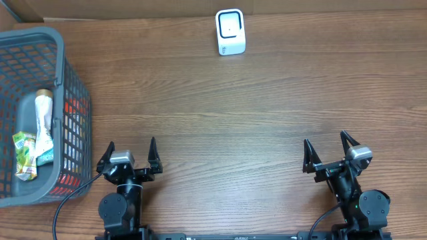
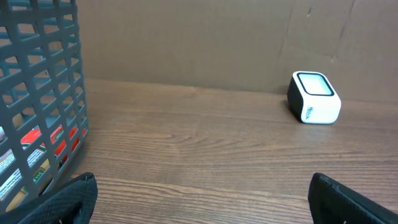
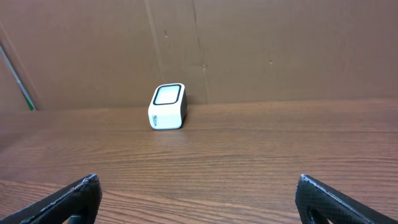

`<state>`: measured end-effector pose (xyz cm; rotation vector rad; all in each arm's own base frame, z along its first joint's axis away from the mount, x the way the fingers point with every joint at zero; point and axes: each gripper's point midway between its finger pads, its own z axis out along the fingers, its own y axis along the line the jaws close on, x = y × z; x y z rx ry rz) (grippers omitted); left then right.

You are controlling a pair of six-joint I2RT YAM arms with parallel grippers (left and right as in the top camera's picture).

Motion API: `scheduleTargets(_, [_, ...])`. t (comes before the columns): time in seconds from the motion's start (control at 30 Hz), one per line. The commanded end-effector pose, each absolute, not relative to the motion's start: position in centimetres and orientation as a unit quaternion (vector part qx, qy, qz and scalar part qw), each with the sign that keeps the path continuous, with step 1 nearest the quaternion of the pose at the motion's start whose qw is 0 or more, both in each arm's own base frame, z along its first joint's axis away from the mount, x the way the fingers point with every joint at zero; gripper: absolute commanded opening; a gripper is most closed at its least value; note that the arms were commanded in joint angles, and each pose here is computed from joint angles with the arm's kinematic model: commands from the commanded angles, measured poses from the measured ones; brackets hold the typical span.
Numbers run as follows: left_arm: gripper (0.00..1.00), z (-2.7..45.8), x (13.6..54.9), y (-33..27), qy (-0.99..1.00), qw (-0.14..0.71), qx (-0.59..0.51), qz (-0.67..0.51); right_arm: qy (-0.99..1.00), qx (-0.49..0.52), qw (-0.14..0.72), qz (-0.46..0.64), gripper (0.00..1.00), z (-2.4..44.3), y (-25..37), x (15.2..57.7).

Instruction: Scan the item barcode

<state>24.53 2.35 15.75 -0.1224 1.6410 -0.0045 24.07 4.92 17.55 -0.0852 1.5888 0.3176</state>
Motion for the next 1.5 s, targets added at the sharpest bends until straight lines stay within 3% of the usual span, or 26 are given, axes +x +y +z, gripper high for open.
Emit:
scheduleTargets(0.0, [1.00, 15.7, 24.5, 2.2, 0.730, 0.681, -0.055, -0.006, 0.710, -0.035, 0.685, 0.159, 1.00, 17.3, 5.3, 24.0])
scheduleTargets(0.5, [1.00, 15.7, 24.5, 2.4, 0.729, 0.682, -0.058, 0.000, 0.699, -0.068, 0.681, 0.209, 1.00, 17.9, 7.2, 23.3])
scheduleTargets(0.83, [1.00, 17.5, 24.1, -2.3, 0.715, 0.689, 0.018, -0.117, 0.679, -0.092, 0.699, 0.202, 1.00, 22.0, 7.4, 22.2])
scheduleTargets(1.17, [1.00, 28.7, 23.0, -2.5, 0.663, 0.738, 0.026, -0.120, 0.673, -0.111, 0.708, 0.182, 1.00, 27.0, 7.4, 22.0])
scheduleTargets(1.33, [1.00, 35.3, 25.2, -2.4, 0.668, 0.733, 0.033, -0.121, 0.695, -0.107, 0.687, 0.184, 1.00, 29.9, 7.5, 23.1])
scheduleTargets(1.47, [1.00, 39.5, 28.3, -3.2, 0.717, 0.679, 0.056, -0.147, 0.731, -0.100, 0.648, 0.186, 1.00, 32.2, 7.6, 24.1])
